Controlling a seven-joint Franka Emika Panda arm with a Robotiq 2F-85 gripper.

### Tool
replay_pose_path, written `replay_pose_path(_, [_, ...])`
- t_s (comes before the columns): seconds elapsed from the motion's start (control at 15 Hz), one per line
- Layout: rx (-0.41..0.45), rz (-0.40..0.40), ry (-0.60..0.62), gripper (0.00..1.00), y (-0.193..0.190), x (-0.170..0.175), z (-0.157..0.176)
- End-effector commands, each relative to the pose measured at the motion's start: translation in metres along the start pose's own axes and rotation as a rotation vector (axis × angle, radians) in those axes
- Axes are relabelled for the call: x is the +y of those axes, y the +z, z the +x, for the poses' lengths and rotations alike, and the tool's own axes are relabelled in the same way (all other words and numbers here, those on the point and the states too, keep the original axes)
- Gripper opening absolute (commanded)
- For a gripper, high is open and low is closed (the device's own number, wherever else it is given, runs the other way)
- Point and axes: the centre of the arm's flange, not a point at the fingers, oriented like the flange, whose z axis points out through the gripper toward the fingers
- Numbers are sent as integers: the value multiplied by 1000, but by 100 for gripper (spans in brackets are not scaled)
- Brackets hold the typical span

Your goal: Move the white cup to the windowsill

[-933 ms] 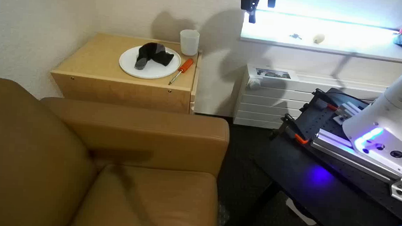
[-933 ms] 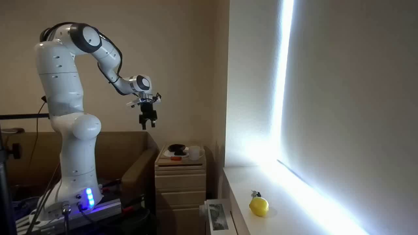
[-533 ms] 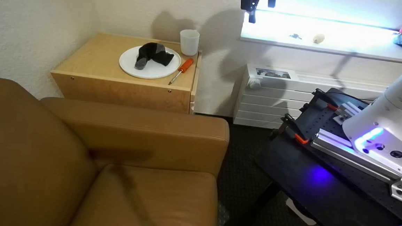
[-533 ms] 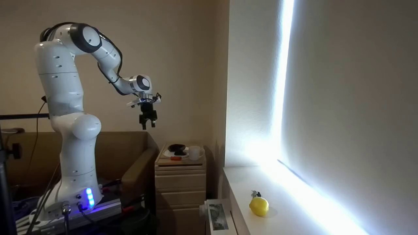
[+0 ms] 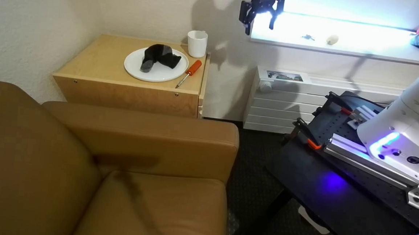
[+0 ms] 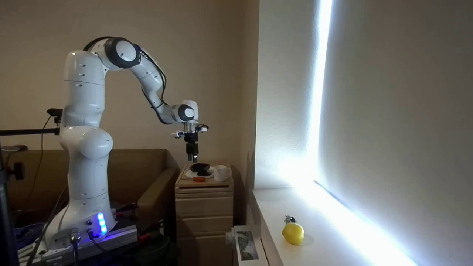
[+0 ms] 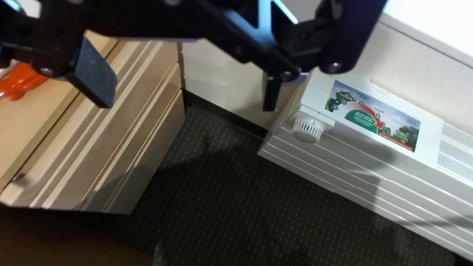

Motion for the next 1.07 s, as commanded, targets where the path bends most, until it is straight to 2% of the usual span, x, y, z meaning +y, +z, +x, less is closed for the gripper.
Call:
replay_pose_path(0.0, [-52,104,179,100,23,27,47])
replay_pose_path(0.07, [-33,52,120,100,21,28,27])
replay_pose_path(0.27, [-41,56,131,100,26,33,34])
replay_pose_path(0.33, [-40,14,117,100,33,24,34])
replay_pose_path(0.4, [-46,7,136,100,41,11,43])
replay_pose_path(0.47, [-12,51,192,100,42,-7,56])
replay_pose_path(0.6, [-20,172,286,100,32,-41,73])
replay_pose_path(0.73, [-7,251,378,100,21,-68,92])
replay_pose_path(0.93, [37,327,532,100,23,-83,124])
replay_pose_path(1.0, [-16,333,591,100,26,-81,123])
